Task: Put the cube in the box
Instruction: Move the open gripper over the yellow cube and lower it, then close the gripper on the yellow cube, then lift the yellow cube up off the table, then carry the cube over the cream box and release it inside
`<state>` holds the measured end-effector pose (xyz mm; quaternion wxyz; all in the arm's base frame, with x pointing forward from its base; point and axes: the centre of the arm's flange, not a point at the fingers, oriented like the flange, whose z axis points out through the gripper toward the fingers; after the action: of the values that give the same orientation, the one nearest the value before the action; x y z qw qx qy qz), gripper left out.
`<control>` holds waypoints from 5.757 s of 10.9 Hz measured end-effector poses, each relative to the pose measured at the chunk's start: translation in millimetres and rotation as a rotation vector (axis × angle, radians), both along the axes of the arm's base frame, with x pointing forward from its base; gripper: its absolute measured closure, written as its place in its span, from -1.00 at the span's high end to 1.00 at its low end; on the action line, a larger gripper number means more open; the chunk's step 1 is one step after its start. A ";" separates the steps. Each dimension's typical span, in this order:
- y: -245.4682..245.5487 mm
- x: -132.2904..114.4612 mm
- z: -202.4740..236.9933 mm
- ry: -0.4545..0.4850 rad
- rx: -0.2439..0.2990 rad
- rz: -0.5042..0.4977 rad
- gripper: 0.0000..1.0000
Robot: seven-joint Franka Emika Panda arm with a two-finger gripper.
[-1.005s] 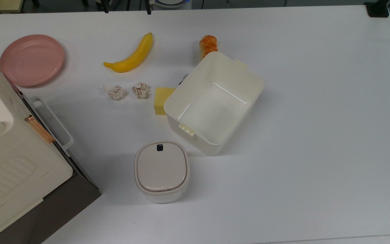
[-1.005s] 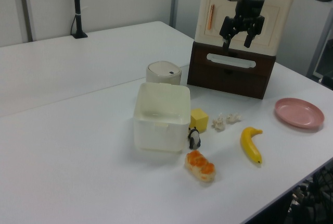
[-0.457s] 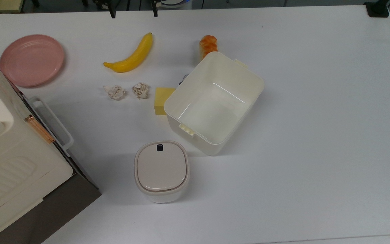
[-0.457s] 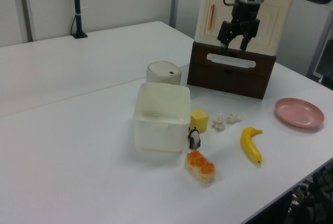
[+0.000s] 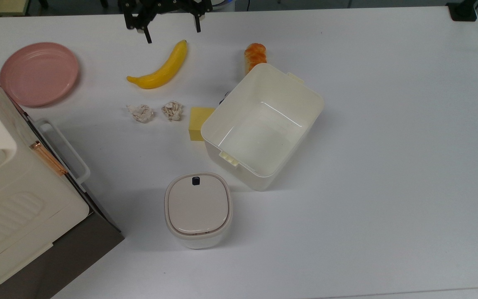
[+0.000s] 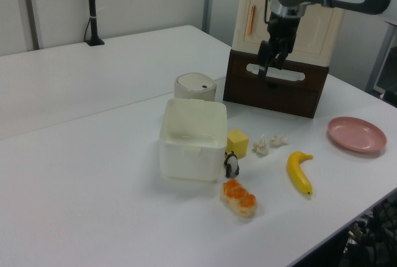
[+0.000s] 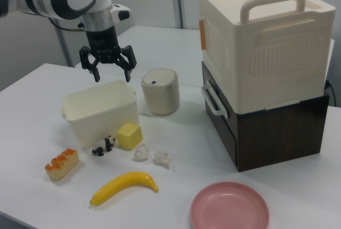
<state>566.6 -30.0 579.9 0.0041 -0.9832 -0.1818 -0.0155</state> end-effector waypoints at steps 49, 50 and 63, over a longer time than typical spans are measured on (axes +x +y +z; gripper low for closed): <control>53.2 53.2 -234.1 -0.004 -0.079 0.948 0.13; 53.2 53.2 -234.1 -0.004 -0.079 0.948 0.13; 61.2 51.9 -37.5 -0.316 -0.204 0.915 0.13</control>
<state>618.5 31.1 542.3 -0.1136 -0.7835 -0.5939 -0.1431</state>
